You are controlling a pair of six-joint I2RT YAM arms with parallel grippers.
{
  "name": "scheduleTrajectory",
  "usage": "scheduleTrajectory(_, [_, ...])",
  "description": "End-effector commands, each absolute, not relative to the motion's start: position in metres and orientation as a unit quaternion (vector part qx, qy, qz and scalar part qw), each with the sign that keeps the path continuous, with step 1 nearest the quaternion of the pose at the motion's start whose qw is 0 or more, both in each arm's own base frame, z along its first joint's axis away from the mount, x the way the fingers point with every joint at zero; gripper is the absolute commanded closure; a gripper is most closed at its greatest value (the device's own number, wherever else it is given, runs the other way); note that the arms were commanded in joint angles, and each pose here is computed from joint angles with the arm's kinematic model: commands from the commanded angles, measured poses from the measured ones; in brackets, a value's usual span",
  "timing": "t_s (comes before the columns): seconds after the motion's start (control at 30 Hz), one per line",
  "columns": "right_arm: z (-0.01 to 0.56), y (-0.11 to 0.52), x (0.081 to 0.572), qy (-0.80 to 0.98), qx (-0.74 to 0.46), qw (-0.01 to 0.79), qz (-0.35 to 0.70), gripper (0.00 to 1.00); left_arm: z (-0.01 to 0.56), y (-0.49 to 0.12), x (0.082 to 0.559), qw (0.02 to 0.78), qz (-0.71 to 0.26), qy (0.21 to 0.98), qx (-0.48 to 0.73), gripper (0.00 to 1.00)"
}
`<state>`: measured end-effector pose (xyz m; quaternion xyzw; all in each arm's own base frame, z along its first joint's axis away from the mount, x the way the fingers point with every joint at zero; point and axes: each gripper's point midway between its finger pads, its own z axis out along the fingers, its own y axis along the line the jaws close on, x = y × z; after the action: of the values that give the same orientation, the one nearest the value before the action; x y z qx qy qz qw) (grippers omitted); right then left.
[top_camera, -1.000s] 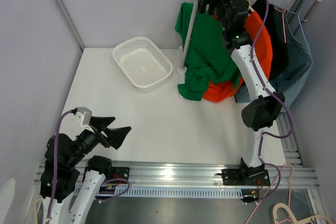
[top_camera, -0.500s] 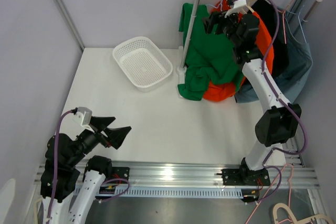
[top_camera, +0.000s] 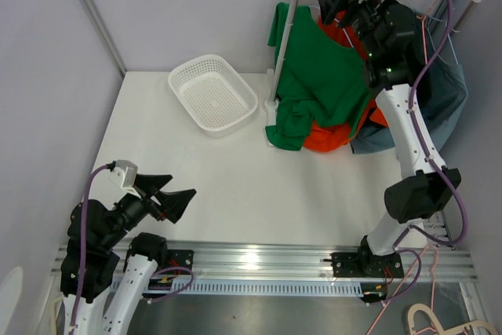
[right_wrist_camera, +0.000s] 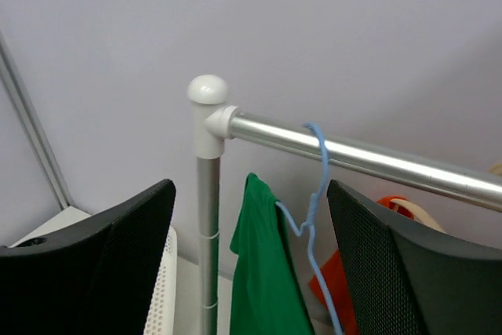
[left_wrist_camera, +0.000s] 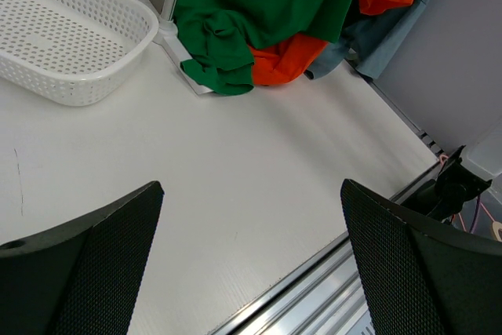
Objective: Remove the t-shirt from the hanger
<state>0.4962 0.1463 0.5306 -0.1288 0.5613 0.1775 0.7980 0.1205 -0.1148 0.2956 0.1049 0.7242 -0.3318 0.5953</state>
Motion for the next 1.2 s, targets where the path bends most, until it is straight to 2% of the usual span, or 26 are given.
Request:
scheduleTrajectory(0.0, [0.510, 0.142, 0.526, 0.598, -0.112, 0.773, 0.179, 0.18, 0.299, -0.114, 0.121, 0.605, -0.330, 0.717, 0.105, 0.01])
scheduleTrajectory(0.13, [0.500, 0.142, 0.557, 0.619, -0.097, 0.758, 0.183, 0.20, 0.299, -0.114, 0.121, 0.605, -0.330, 0.717, 0.103, 0.00])
scheduleTrajectory(0.17, [0.518, 0.140, 0.556, 0.606, -0.095, 0.768, 0.185, 0.21, 0.299, -0.114, 0.121, 0.605, -0.330, 0.717, 0.103, 0.00])
scheduleTrajectory(0.2, [0.493, 0.144, 0.574, 0.629, -0.095, 0.748, 0.188, 0.23, 0.298, -0.114, 0.121, 0.605, -0.330, 0.718, 0.103, 0.00])
scheduleTrajectory(0.37, [0.481, 0.150, 0.594, 0.637, -0.095, 0.738, 0.202, 0.32, 0.298, -0.112, 0.123, 0.605, -0.327, 0.719, 0.099, 0.00])
scheduleTrajectory(0.4, [0.475, 0.150, 0.598, 0.642, -0.089, 0.734, 0.202, 0.41, 0.298, -0.112, 0.123, 0.604, -0.326, 0.720, 0.099, 0.01])
scheduleTrajectory(0.5, [0.466, 0.147, 0.600, 0.652, -0.084, 0.727, 0.201, 0.53, 0.297, -0.112, 0.124, 0.602, -0.325, 0.723, 0.097, 0.01])
scheduleTrajectory(0.63, [0.456, 0.147, 0.593, 0.662, -0.086, 0.718, 0.196, 0.49, 0.297, -0.112, 0.125, 0.602, -0.324, 0.723, 0.096, 0.01])
scheduleTrajectory(0.77, [0.465, 0.139, 0.576, 0.656, -0.086, 0.728, 0.181, 0.52, 0.297, -0.111, 0.125, 0.603, -0.323, 0.723, 0.095, 0.01])
scheduleTrajectory(0.8, [0.463, 0.137, 0.575, 0.658, -0.085, 0.727, 0.178, 0.60, 0.297, -0.111, 0.125, 0.604, -0.323, 0.723, 0.094, 0.01])
scheduleTrajectory(0.9, [0.458, 0.139, 0.572, 0.662, -0.087, 0.722, 0.180, 0.77, 0.297, -0.111, 0.125, 0.603, -0.323, 0.723, 0.094, 0.01])
scheduleTrajectory(0.97, [0.460, 0.141, 0.571, 0.661, -0.087, 0.722, 0.185, 0.84, 0.297, -0.111, 0.125, 0.603, -0.323, 0.723, 0.094, 0.00])
scheduleTrajectory(1.0, [0.462, 0.143, 0.570, 0.659, -0.087, 0.723, 0.189, 0.93, 0.298, -0.111, 0.125, 0.604, -0.323, 0.723, 0.094, 0.01])
scheduleTrajectory(1.03, [0.464, 0.145, 0.570, 0.658, -0.085, 0.723, 0.193, 0.97, 0.298, -0.111, 0.125, 0.604, -0.322, 0.723, 0.094, 0.00])
scheduleTrajectory(1.07, [0.477, 0.147, 0.567, 0.649, -0.086, 0.730, 0.196, 1.00, 0.297, -0.111, 0.126, 0.604, -0.322, 0.724, 0.093, 0.01])
scheduleTrajectory(1.17, [0.484, 0.157, 0.569, 0.654, -0.083, 0.727, 0.193, 1.00, 0.297, -0.110, 0.127, 0.603, -0.321, 0.724, 0.090, 0.00])
